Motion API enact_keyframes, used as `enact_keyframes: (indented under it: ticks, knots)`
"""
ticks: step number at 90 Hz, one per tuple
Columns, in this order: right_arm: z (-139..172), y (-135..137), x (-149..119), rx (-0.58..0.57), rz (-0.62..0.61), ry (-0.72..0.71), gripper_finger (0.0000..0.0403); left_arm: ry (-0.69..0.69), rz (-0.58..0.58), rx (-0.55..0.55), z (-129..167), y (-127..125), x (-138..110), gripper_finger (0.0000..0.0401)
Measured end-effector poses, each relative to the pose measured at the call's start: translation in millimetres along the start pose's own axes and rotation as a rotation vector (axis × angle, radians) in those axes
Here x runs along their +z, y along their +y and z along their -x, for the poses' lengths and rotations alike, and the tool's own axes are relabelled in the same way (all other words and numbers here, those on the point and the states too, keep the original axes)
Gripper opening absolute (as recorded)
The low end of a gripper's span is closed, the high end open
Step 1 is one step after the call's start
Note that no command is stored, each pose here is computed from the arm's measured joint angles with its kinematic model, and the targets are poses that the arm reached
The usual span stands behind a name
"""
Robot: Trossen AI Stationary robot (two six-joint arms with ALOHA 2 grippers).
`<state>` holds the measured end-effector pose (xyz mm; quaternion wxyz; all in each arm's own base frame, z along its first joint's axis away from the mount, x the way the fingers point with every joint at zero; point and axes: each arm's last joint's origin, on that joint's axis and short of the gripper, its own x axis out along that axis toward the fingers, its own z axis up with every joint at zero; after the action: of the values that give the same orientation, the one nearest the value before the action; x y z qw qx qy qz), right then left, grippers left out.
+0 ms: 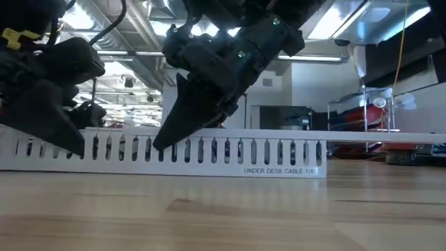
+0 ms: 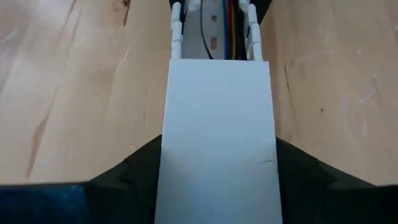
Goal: Ziptie cables
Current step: Close the cable duct
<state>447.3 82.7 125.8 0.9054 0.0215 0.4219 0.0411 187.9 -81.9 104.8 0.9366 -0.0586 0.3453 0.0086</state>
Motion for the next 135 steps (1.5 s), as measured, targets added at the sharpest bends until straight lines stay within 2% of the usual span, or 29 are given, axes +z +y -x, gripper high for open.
enact_keyframes:
  ticks: [10,17,41,52,70,82,122,135]
  knots:
    - [-1,-1,3,-0.003,-0.003,-0.025,0.0229,0.028,-0.023,-0.036,0,-1,0,0.0284]
    - [-1,-1,2,-0.005,-0.003,-0.018,0.0229,0.021,0.004,-0.061,3,-3,5,0.0300]
    - [-1,-1,2,-0.005,-0.004,-0.022,0.0229,0.000,0.009,-0.016,2,-2,11,0.0307]
    - [-1,-1,2,-0.005,-0.007,-0.028,0.0229,0.010,0.013,-0.006,-2,-2,9,0.0294]
    - [-1,0,2,0.034,-0.005,-0.022,0.0229,0.018,0.011,0.017,-10,-1,5,0.0246]
    - [-1,0,2,0.052,0.011,-0.019,0.0229,0.023,0.019,0.024,-13,2,5,0.0229]
    - [-1,1,3,0.070,0.018,-0.046,0.0229,-0.016,-0.002,0.016,-13,2,7,0.0220]
    - [-1,4,3,0.085,0.028,-0.041,0.0229,-0.020,-0.007,0.017,-13,2,8,0.0230]
